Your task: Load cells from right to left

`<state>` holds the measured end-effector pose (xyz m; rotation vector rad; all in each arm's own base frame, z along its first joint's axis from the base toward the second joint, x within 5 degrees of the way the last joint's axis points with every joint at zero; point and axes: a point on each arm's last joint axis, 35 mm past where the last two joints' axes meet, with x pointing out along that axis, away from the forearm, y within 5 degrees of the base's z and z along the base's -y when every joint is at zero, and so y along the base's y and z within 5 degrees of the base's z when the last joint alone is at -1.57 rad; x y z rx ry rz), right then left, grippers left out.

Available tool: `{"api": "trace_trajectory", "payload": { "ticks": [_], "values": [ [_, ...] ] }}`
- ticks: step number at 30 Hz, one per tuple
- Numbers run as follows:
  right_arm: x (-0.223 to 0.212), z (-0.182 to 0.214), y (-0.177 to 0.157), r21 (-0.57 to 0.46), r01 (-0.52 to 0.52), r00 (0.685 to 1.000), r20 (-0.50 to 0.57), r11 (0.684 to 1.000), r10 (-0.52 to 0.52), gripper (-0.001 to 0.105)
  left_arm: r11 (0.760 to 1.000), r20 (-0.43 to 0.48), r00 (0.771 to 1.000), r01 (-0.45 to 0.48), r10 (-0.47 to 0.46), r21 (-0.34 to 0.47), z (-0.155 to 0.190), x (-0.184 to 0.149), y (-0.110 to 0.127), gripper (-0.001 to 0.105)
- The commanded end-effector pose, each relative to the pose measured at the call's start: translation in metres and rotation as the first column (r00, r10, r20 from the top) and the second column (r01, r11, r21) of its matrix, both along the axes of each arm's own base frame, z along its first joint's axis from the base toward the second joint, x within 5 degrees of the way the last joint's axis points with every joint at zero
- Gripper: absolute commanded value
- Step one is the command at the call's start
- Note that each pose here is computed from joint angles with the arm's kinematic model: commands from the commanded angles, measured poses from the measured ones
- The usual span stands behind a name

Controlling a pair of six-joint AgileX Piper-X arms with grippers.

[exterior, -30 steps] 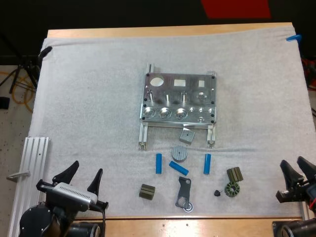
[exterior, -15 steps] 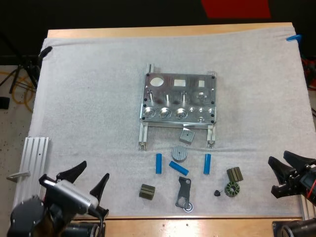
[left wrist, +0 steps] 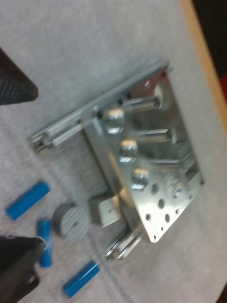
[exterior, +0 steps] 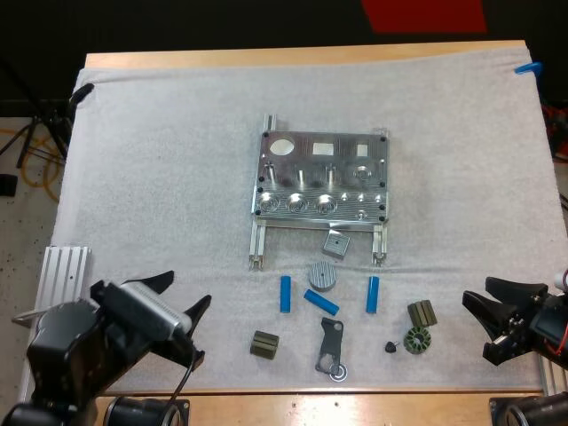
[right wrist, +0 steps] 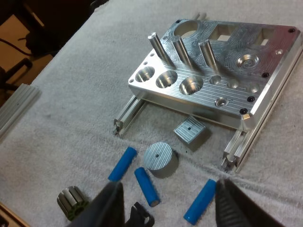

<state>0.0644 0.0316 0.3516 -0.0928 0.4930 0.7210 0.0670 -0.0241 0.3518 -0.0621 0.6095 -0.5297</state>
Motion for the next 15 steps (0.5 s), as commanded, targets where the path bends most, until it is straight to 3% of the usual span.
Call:
{"api": "trace_trajectory", "payload": {
  "ticks": [1,5,15],
  "values": [
    [-0.001,0.004,0.0,0.004,-0.028,0.999,0.022,1.0,0.028,0.044,0.999,-0.045,0.998,0.033,-0.032,0.004,-0.002,0.004,-0.003,0.059],
    [-0.002,0.004,0.001,0.022,-0.06,0.998,0.019,0.998,0.059,0.044,0.998,-0.142,0.989,0.055,-0.05,0.031,-0.01,0.017,-0.008,0.059],
    [-0.003,0.005,0.003,0.054,-0.118,0.993,0.016,0.991,0.118,0.044,0.984,-0.256,0.96,0.147,-0.117,0.103,-0.024,0.04,-0.028,0.059]
  ]
}}
